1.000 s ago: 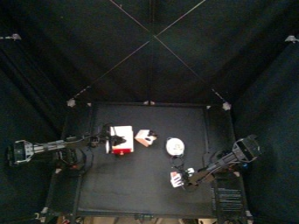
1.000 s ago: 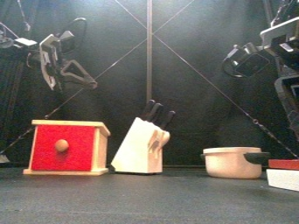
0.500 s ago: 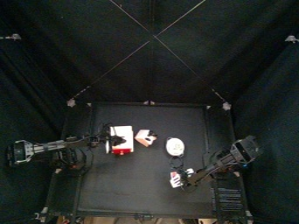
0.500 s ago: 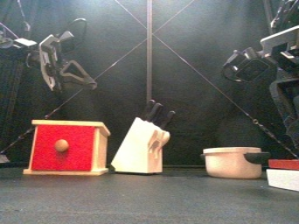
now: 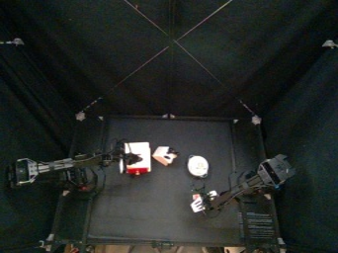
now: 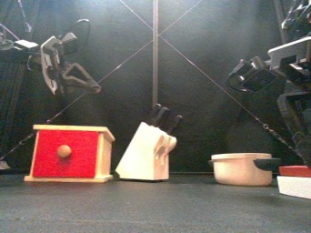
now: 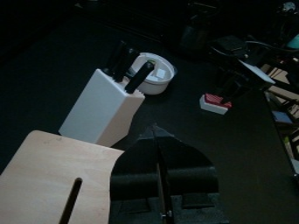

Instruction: Grab salmon sushi

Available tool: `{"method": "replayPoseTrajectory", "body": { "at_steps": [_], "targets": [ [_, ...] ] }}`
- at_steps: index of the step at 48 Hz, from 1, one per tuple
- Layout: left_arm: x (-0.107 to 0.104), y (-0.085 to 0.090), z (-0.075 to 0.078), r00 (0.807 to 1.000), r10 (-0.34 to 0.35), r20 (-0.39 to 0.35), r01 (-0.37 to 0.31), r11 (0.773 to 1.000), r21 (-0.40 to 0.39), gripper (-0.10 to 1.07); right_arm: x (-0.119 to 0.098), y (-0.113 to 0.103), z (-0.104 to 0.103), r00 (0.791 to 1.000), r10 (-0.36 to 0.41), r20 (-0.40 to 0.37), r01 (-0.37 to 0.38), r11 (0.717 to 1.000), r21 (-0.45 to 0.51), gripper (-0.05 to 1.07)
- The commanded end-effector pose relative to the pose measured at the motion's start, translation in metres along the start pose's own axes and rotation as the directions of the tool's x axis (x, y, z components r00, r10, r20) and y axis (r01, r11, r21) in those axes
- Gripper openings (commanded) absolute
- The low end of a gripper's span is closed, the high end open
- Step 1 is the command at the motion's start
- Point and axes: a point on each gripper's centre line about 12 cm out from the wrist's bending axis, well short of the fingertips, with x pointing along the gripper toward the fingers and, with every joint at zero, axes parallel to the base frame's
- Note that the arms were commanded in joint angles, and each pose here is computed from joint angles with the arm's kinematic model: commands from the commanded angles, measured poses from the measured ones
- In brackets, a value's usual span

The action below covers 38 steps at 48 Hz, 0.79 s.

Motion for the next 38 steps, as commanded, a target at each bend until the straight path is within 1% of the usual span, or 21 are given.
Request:
{"method": "replayPoseTrajectory", "body": {
  "at_steps": [1,11,23,38],
  "targets": [
    [0.0007,-0.0016,0.0049,1.000,-0.006,0.012,0.006,1.000,0.004,0.14,-0.0057,0.0078,0.0037,0.999,0.039,0.007,-0.039,0.999,0.004,0.75],
    [0.0006,-0.0011,0.0044,1.000,-0.004,0.011,0.004,1.000,0.003,0.14,-0.0028,0.0077,0.0060,0.999,0.036,0.009,-0.036,0.999,0.007,0.75],
    [0.0006,-0.0015,0.0044,1.000,-0.006,0.011,0.006,1.000,0.002,0.14,0.0026,0.0042,0.0070,1.000,0.014,0.006,-0.014,1.000,0.015,0.75],
    [0.0006,-0.0013,0.0043,1.000,-0.004,0.010,0.004,1.000,0.002,0.14,0.0037,0.0032,0.0075,1.000,0.011,0.008,-0.011,1.000,0.011,0.74]
  ]
}}
